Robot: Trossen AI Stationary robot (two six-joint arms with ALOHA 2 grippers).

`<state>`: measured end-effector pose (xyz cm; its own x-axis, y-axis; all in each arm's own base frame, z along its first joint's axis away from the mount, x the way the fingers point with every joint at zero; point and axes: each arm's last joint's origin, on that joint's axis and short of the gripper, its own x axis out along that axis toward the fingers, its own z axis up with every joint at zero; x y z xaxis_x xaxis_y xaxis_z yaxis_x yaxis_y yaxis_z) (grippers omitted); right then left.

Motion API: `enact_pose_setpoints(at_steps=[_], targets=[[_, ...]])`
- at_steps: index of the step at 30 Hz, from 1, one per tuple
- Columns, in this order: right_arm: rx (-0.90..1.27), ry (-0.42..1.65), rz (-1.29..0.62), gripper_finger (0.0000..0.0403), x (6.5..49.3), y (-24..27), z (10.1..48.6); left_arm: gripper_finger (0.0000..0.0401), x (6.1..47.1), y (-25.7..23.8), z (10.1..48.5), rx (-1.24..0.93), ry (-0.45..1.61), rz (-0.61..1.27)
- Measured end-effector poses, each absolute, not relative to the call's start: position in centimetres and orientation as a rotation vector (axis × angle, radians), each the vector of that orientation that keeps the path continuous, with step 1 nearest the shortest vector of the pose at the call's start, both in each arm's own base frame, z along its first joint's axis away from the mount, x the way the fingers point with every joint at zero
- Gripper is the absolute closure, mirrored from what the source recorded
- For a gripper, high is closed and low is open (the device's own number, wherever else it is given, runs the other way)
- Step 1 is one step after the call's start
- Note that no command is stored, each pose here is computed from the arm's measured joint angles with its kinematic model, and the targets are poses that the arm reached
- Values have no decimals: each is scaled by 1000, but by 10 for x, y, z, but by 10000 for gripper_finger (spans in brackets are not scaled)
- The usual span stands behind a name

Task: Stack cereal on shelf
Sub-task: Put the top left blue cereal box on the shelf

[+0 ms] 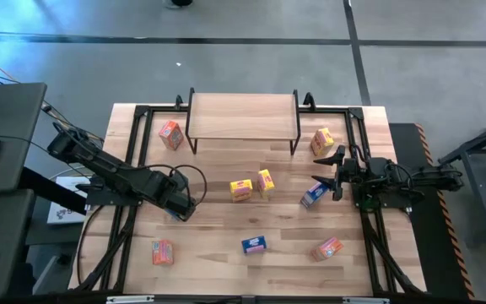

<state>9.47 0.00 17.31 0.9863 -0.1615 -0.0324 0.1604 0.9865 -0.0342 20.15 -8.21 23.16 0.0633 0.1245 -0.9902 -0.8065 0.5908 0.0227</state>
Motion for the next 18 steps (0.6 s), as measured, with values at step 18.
enact_pose_setpoints(at_steps=[18], targets=[[-32,35,-162,151,95,0,173,228,199,-81,236,-655,1315,758]])
